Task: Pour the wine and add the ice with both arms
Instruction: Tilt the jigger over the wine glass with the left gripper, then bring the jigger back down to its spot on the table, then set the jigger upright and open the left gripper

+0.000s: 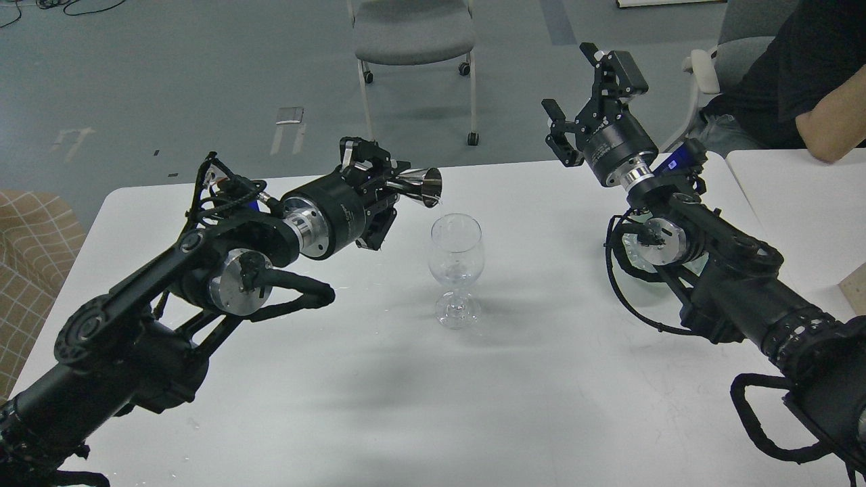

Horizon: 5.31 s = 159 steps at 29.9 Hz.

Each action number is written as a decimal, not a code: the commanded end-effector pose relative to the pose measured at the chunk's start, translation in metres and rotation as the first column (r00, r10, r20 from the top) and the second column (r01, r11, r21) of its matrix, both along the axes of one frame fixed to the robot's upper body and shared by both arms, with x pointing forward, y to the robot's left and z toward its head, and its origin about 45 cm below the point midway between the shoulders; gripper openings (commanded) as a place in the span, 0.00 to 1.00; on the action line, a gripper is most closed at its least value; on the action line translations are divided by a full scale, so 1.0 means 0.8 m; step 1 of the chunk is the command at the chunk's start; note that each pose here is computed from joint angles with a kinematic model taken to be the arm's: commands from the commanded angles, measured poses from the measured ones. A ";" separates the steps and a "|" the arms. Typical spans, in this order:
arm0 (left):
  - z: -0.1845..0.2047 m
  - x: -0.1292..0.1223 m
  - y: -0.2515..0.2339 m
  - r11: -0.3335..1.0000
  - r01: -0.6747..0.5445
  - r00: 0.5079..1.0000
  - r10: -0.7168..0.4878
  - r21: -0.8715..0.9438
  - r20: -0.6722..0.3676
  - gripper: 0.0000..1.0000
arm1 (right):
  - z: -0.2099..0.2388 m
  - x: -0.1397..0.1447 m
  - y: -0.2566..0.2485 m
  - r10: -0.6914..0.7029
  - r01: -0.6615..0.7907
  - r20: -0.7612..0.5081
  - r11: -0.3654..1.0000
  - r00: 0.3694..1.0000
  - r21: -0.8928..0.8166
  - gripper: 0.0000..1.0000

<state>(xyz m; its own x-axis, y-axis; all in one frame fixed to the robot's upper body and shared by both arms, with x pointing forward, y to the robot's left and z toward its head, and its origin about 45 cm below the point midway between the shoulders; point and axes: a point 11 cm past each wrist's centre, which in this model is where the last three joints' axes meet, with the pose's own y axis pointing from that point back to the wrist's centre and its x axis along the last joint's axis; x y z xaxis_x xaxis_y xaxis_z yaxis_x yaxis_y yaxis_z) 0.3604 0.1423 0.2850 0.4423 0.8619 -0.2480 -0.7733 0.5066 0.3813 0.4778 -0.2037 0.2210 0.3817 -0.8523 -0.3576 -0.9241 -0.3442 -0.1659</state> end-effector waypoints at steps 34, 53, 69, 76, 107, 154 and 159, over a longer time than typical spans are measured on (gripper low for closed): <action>0.047 -0.003 -0.014 0.967 0.053 0.941 -0.132 0.251 0.310 0.00 | 0.000 0.000 -0.002 -0.002 0.002 -0.001 1.000 1.000 -0.002 1.00; 0.070 0.010 0.061 0.947 -0.103 0.994 0.105 -0.305 -0.010 0.01 | 0.000 0.000 -0.002 -0.002 0.002 -0.001 1.000 1.000 -0.002 1.00; -0.035 -0.039 0.196 0.605 -0.349 0.934 0.290 -0.716 -0.210 0.29 | 0.001 0.001 -0.001 -0.003 0.003 0.001 1.000 1.000 -0.003 1.00; -0.109 -0.044 0.221 0.543 -0.438 0.894 0.349 -0.716 -0.283 0.29 | -0.001 0.000 -0.001 -0.003 0.003 -0.002 1.000 1.000 -0.003 1.00; -0.215 -0.087 0.278 0.451 -0.569 0.810 0.452 -0.687 -0.374 0.39 | -0.002 0.000 -0.003 -0.006 0.006 -0.004 1.000 1.000 -0.004 1.00; -0.228 -0.163 0.353 0.577 -0.580 0.812 0.468 -0.576 -0.349 0.98 | 0.023 -0.006 -0.058 -0.014 0.018 0.052 0.997 0.999 -0.071 1.00; -0.229 -0.178 0.399 0.568 -0.638 0.766 0.538 -0.520 -0.352 0.98 | 0.033 -0.013 -0.091 -0.012 0.022 0.072 0.991 0.997 -0.133 1.00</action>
<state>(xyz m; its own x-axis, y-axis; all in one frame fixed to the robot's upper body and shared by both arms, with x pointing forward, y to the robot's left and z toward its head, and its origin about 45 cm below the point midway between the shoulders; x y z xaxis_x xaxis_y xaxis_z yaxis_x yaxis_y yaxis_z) 0.2261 0.4380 0.1045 -0.1415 0.5550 -0.8197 -0.9481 0.1623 0.2735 0.4707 -0.2611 0.2421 0.3847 -0.8881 -0.2516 -0.9196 -0.3452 -0.1878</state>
